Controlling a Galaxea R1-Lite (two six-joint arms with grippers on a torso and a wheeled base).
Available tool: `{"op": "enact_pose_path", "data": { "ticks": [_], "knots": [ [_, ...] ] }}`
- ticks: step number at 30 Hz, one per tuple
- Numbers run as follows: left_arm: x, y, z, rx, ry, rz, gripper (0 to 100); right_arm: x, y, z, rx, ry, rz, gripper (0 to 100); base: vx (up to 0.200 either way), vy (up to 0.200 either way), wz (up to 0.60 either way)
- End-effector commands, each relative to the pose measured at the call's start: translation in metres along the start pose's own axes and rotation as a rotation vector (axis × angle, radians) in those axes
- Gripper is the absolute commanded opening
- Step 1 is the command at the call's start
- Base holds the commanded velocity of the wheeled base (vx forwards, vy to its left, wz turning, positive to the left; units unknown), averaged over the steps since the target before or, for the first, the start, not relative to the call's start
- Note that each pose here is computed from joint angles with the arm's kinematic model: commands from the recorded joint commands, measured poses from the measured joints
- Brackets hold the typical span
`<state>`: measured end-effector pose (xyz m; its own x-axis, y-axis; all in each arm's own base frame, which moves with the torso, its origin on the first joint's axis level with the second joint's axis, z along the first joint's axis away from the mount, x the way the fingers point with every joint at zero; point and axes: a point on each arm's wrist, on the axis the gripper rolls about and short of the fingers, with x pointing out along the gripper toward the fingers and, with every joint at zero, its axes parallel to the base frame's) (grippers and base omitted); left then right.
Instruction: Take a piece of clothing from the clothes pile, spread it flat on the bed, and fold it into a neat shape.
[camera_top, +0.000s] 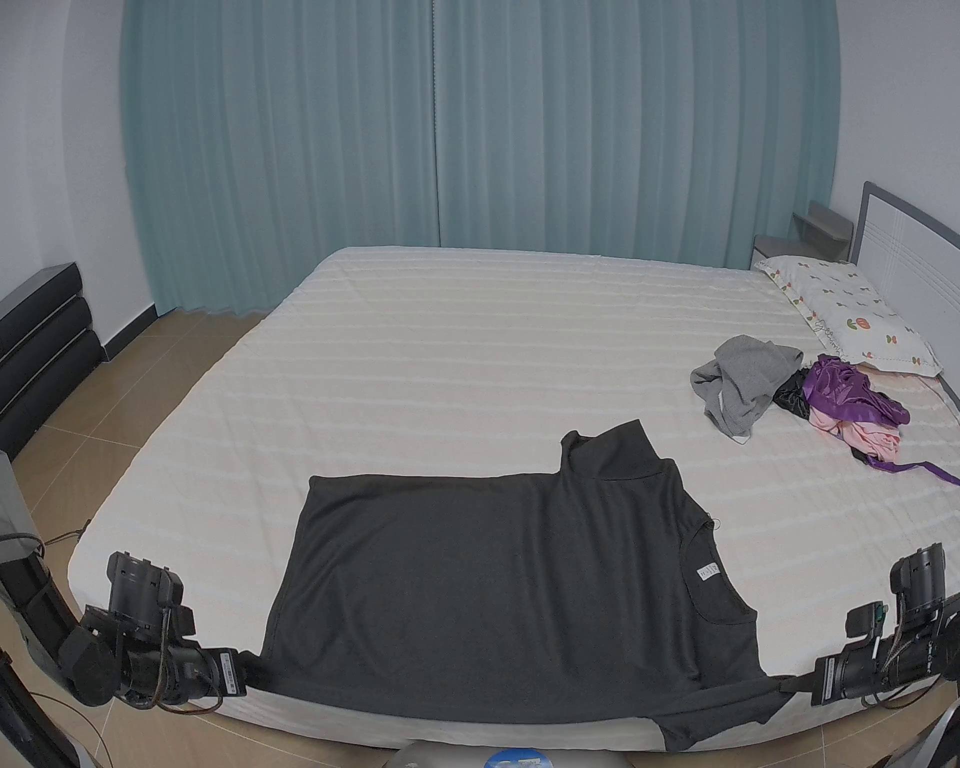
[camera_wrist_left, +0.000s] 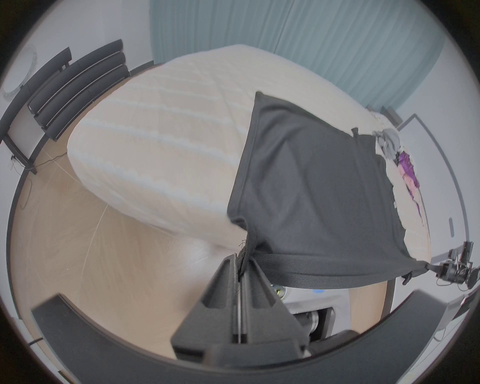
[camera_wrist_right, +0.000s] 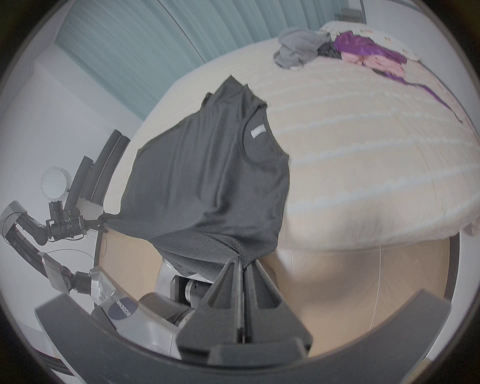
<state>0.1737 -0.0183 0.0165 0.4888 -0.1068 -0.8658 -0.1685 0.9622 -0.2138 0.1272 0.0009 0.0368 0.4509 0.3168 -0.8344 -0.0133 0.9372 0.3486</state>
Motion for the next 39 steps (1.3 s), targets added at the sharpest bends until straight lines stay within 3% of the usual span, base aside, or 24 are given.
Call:
{"op": "enact_pose_path", "data": {
  "ticks": [1, 13, 21, 29, 39],
  "knots": [
    [0.002, -0.007, 0.019, -0.020, -0.074, -0.027, 0, 0.004, -0.001, 0.014, -0.009, -0.040, 0.003, 0, 0.000, 0.000, 0.00],
    [0.000, -0.018, 0.051, -0.012, -0.202, -0.029, 0, 0.005, 0.004, 0.050, -0.037, -0.145, 0.021, 0, 0.000, 0.000, 0.00],
    [0.003, -0.018, 0.051, -0.006, -0.180, -0.018, 0, 0.011, 0.003, 0.056, -0.034, -0.135, 0.020, 0, 0.000, 0.000, 0.00],
    [0.008, -0.024, 0.066, -0.017, -0.178, -0.022, 0, 0.026, -0.002, 0.067, -0.013, -0.097, 0.015, 0, 0.000, 0.000, 0.00],
    [0.027, -0.026, 0.077, -0.022, -0.105, -0.004, 0, 0.047, -0.005, 0.090, 0.049, -0.082, 0.045, 0, 0.000, 0.000, 0.00]
  ]
}}
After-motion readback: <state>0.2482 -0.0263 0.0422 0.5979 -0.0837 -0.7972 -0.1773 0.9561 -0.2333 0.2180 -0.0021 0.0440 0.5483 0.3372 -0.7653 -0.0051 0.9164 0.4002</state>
